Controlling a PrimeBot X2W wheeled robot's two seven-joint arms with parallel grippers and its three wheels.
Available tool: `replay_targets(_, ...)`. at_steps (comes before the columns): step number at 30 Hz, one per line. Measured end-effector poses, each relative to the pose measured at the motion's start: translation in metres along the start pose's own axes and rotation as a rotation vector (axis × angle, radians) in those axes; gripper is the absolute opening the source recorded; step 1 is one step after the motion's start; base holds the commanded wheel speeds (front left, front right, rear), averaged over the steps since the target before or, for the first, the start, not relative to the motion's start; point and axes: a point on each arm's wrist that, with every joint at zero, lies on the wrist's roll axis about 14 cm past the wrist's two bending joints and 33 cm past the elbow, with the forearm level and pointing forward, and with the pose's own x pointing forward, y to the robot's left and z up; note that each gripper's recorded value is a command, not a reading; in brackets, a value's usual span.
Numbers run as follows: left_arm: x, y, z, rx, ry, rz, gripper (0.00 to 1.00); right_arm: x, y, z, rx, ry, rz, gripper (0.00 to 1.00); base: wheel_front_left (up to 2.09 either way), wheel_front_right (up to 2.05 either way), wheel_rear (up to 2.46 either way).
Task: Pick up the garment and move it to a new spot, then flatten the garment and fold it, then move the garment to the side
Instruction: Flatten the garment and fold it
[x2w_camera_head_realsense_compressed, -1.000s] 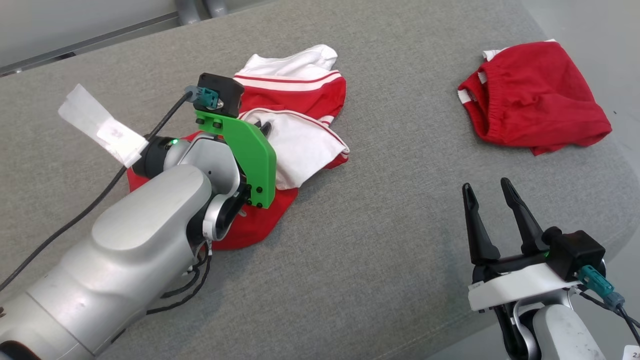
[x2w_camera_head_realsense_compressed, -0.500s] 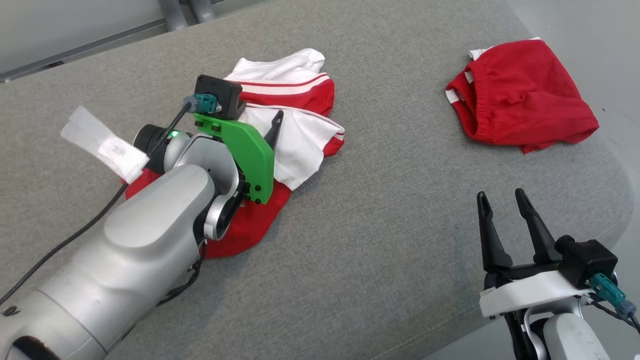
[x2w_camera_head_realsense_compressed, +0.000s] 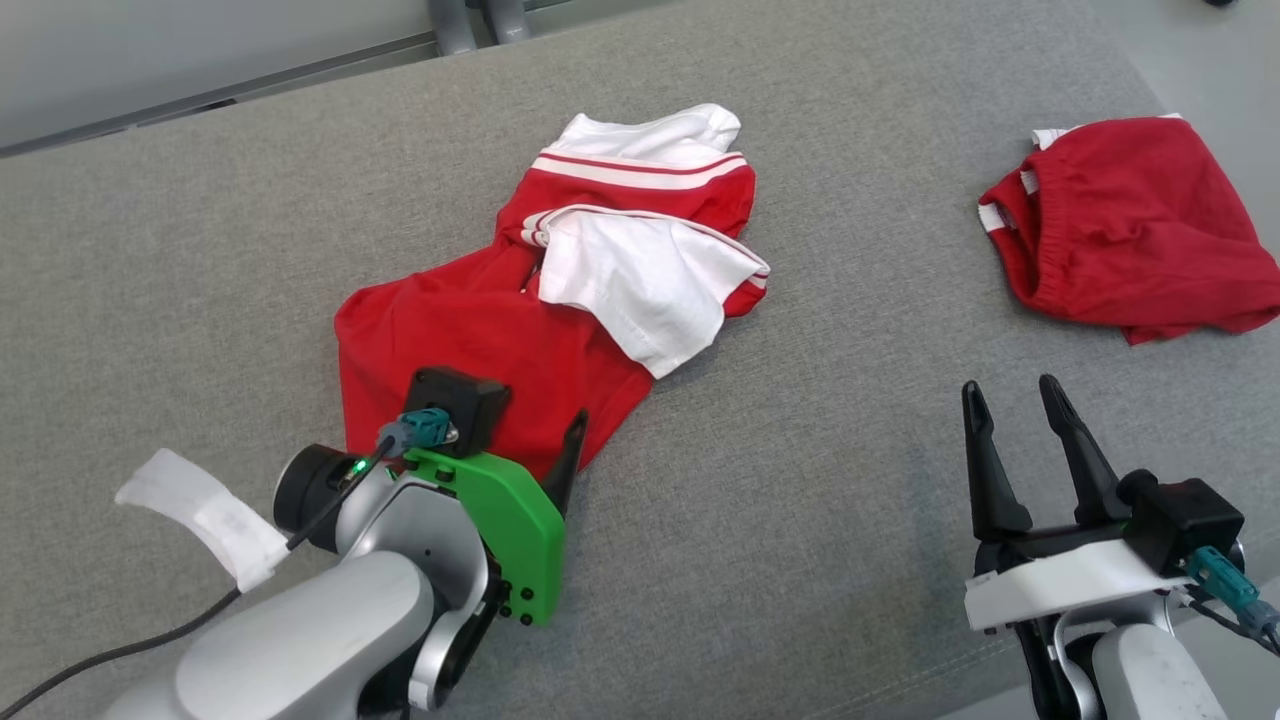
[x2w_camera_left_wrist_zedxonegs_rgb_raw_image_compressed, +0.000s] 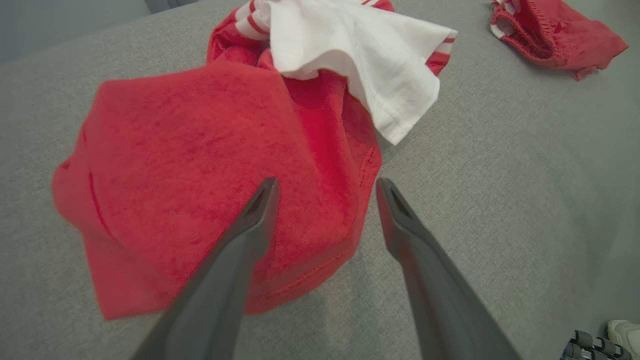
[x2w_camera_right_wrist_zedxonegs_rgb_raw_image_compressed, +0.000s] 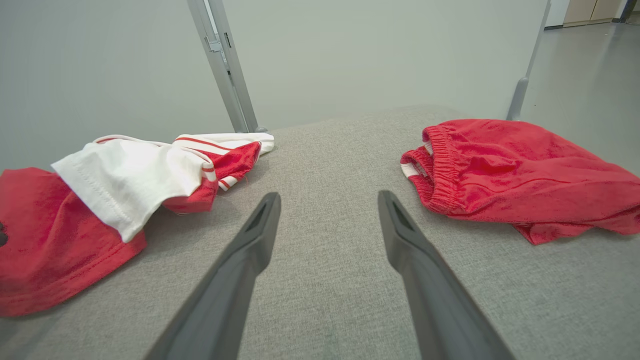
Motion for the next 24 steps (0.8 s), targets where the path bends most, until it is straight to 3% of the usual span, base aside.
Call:
replay_targets(9,0.024,-0.001,-0.035,-0.051,0.098,0.009,1.0,0.012,0.004,-0.001,-0.008,-0.001,0.014,1.0,0.0,0.0,0.0)
replay_targets(13,0.034,0.01,-0.051,-0.023,0.145,0.037,1.0,0.007,-0.004,-0.004,-0.011,0.012,-0.012,1.0,0.0,0.0,0.0)
replay_targets(14,0.036,0.014,-0.053,-0.014,0.145,0.046,0.75,0.006,-0.006,-0.004,-0.011,0.014,-0.018,1.0,0.0,0.0,0.0)
replay_targets(16,0.039,0.016,-0.056,-0.004,0.153,0.045,0.09,0.003,-0.01,-0.004,-0.012,0.017,-0.031,1.0,0.0,0.0,0.0)
replay_targets(17,0.04,0.016,-0.056,-0.001,0.156,0.041,0.0,0.002,-0.012,-0.004,-0.013,0.017,-0.037,1.0,0.0,0.0,0.0)
replay_targets(24,0.014,0.006,-0.05,0.02,0.189,-0.057,0.0,-0.007,-0.02,0.0,-0.01,0.009,-0.064,1.0,0.0,0.0,0.0)
